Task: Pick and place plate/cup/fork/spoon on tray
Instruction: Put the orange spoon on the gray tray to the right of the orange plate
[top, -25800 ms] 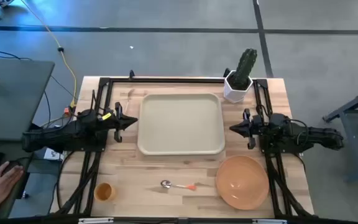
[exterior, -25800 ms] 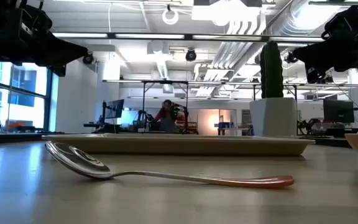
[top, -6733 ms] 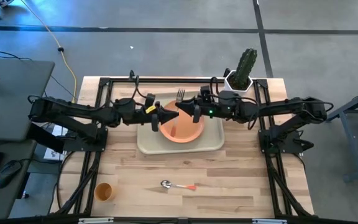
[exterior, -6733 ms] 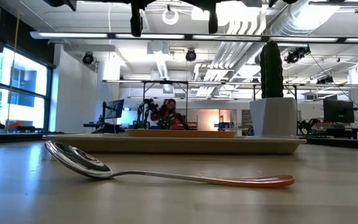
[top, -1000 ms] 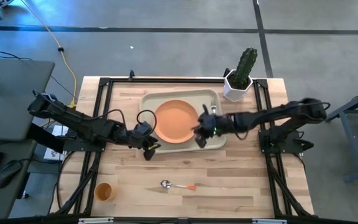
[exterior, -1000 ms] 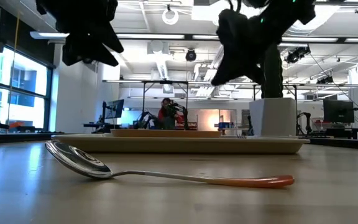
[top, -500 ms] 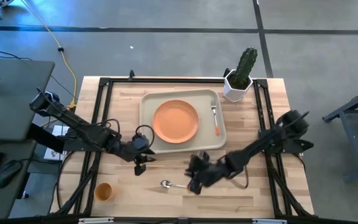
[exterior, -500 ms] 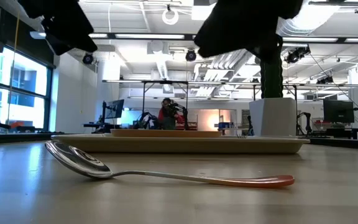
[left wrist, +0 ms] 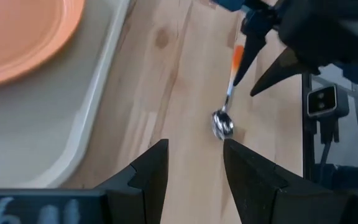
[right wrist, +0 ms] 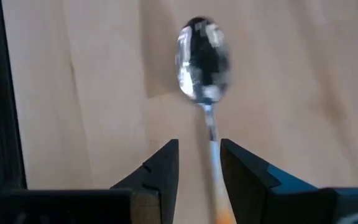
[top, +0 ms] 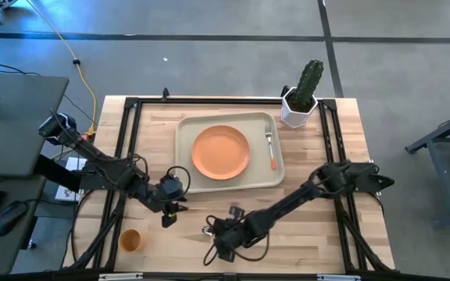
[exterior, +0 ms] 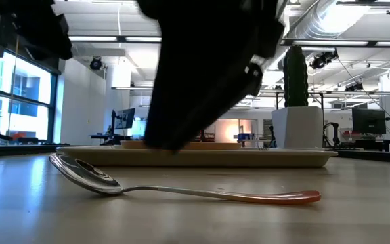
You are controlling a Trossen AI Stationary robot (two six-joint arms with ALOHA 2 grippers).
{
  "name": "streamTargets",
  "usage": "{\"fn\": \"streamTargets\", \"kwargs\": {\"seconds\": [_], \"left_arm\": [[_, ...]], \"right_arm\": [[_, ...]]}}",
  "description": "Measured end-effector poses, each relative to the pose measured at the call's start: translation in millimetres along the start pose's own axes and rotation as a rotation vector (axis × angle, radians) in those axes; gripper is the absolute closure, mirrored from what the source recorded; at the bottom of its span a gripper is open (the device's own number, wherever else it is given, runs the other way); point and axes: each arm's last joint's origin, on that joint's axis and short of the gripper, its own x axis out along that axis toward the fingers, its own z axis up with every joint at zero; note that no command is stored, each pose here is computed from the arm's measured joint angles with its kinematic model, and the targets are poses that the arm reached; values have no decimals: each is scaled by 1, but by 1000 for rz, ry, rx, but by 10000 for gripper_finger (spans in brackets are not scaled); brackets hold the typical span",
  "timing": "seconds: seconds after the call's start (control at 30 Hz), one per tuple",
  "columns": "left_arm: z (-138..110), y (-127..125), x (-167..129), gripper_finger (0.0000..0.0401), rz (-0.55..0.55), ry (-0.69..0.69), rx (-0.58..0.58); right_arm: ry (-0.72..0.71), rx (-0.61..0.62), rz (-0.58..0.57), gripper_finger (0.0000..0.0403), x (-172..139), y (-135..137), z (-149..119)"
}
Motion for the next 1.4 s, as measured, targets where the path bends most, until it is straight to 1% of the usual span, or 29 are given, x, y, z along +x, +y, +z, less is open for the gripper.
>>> {"fn": "streamTargets", "kwargs": {"seconds": [0.13, 0.3, 0.4, 0.5, 0.77, 0.93, 1.1, 1.3, 1.4], "left_arm": [[-4, -3, -2, 256, 6, 4, -9], [-9, -7, -4, 256, 11, -5, -23], [-11, -8, -5, 256, 15, -13, -28], [-12, -9, -5, 256, 14, -14, -24], [-13, -9, -5, 256, 13, -14, -21], [-12, -9, -5, 256, 34, -36, -20], [-12, -8, -5, 256, 39, -39, -19], [-13, -7, -5, 256, 52, -30, -6], [-13, -7, -5, 256, 52, -30, -2]], "right_arm": [[32, 16, 6, 293, 13, 2, -1], [75, 66, -70, 293, 15, -4, -7], [85, 44, -94, 293, 15, -6, -8], [94, 18, -94, 297, 16, -7, -10], [104, 28, -47, 345, 20, -9, -10], [122, 27, -51, 365, 21, -11, -12], [146, 38, -59, 396, 23, -16, -13], [122, 153, -96, 400, 22, -18, -12], [89, 203, -127, 401, 17, -17, -12]]}}
